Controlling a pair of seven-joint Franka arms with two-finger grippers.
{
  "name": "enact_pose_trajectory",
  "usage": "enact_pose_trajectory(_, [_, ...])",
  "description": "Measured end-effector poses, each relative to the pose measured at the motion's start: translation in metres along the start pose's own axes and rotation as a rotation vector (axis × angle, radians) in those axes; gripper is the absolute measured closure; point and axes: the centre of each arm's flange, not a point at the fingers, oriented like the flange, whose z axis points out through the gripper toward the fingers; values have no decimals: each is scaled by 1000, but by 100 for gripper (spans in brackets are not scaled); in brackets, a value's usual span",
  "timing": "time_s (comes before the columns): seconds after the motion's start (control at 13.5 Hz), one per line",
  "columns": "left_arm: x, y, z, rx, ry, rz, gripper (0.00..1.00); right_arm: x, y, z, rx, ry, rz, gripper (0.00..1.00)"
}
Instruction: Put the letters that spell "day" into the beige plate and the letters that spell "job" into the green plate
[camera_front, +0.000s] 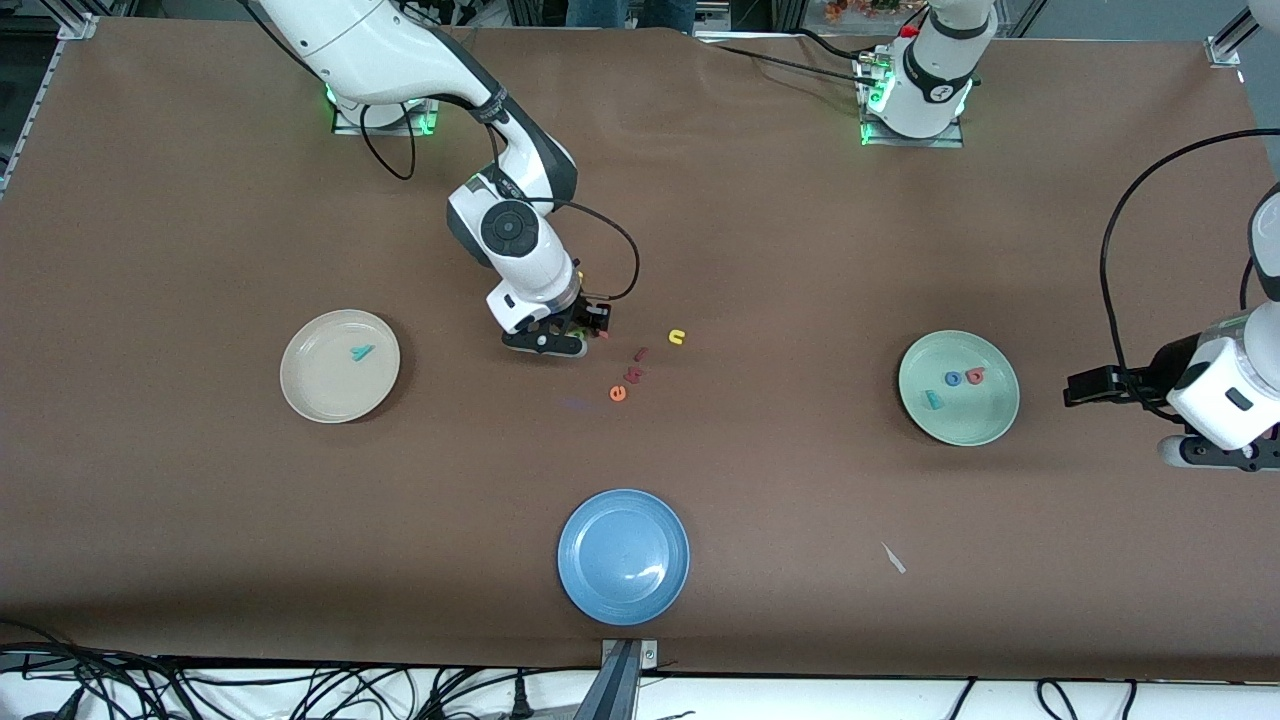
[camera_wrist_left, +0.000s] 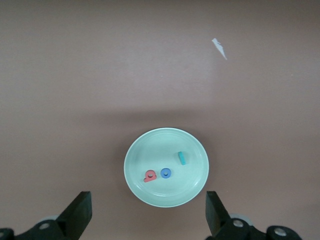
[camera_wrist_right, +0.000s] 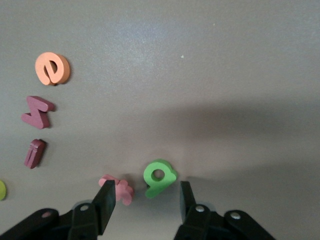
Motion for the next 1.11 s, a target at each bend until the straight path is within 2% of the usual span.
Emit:
enact_pose_trajectory(0.37, [1, 16, -20, 2, 38, 19, 0, -1, 1, 10, 5, 0, -1, 40])
enact_pose_trajectory(0.59, [4, 33, -11, 14, 6, 13, 0, -1, 1, 10, 4, 1, -3, 40])
enact_pose_trajectory(0.96, [-5, 34, -33, 12, 19, -9, 1, 1, 3, 10, -1, 8, -10, 40])
enact_pose_trajectory(1.11, [-7, 40, -33, 15, 20, 11, 2, 3, 5, 10, -5, 13, -10, 34])
